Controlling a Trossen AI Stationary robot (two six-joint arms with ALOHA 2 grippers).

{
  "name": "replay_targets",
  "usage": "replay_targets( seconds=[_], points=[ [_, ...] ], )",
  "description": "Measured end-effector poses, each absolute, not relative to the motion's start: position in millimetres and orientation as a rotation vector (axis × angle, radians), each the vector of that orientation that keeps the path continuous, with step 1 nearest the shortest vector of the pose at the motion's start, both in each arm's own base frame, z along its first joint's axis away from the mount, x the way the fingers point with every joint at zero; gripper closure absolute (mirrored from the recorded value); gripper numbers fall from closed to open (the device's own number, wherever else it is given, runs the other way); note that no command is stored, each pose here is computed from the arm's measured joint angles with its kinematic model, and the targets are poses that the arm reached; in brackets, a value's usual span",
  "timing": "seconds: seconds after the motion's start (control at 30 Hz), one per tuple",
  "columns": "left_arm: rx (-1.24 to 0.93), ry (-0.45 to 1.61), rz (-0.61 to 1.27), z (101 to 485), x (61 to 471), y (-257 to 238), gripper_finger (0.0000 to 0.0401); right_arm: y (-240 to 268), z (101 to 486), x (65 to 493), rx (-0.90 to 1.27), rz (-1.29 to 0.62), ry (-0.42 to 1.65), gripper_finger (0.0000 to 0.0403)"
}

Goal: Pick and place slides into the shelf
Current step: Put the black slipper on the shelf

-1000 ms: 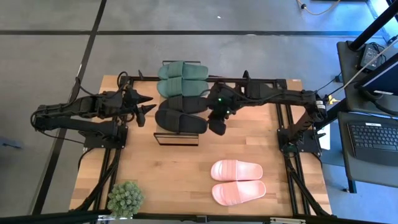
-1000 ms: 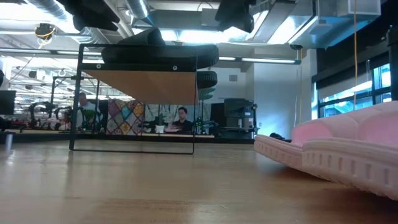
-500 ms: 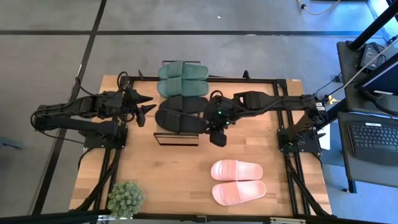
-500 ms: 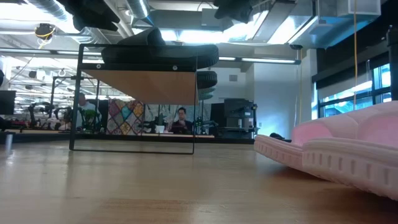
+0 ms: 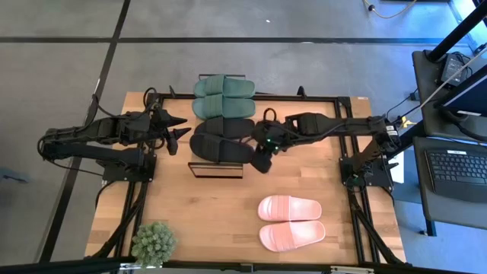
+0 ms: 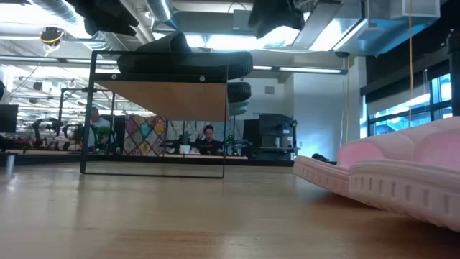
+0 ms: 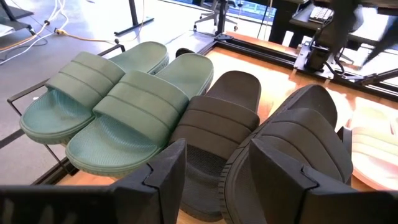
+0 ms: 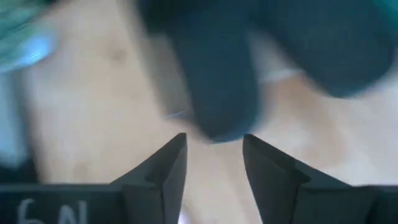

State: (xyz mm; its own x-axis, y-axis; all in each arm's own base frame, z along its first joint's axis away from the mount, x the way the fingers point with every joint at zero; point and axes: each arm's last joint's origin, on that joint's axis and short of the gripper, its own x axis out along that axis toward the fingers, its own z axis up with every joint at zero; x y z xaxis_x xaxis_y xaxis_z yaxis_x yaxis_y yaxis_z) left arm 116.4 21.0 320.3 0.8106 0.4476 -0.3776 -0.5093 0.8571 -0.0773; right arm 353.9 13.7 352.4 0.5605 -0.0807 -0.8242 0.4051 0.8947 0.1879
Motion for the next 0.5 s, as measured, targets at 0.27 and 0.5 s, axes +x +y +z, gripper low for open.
replay_targets(
  seconds=[0.27,0.5],
  points=[
    [-0.179,0.358,0.514,320.3,116.3,21.0,0.0236,10.2,348.6,350.0,0.263,-0.317,0.992,0.0206],
    [-0.179,0.358,0.514,320.3,116.3,21.0,0.0236,10.3,351.6,355.9,0.258,-0.299,0.928,0.0205]
  ],
)
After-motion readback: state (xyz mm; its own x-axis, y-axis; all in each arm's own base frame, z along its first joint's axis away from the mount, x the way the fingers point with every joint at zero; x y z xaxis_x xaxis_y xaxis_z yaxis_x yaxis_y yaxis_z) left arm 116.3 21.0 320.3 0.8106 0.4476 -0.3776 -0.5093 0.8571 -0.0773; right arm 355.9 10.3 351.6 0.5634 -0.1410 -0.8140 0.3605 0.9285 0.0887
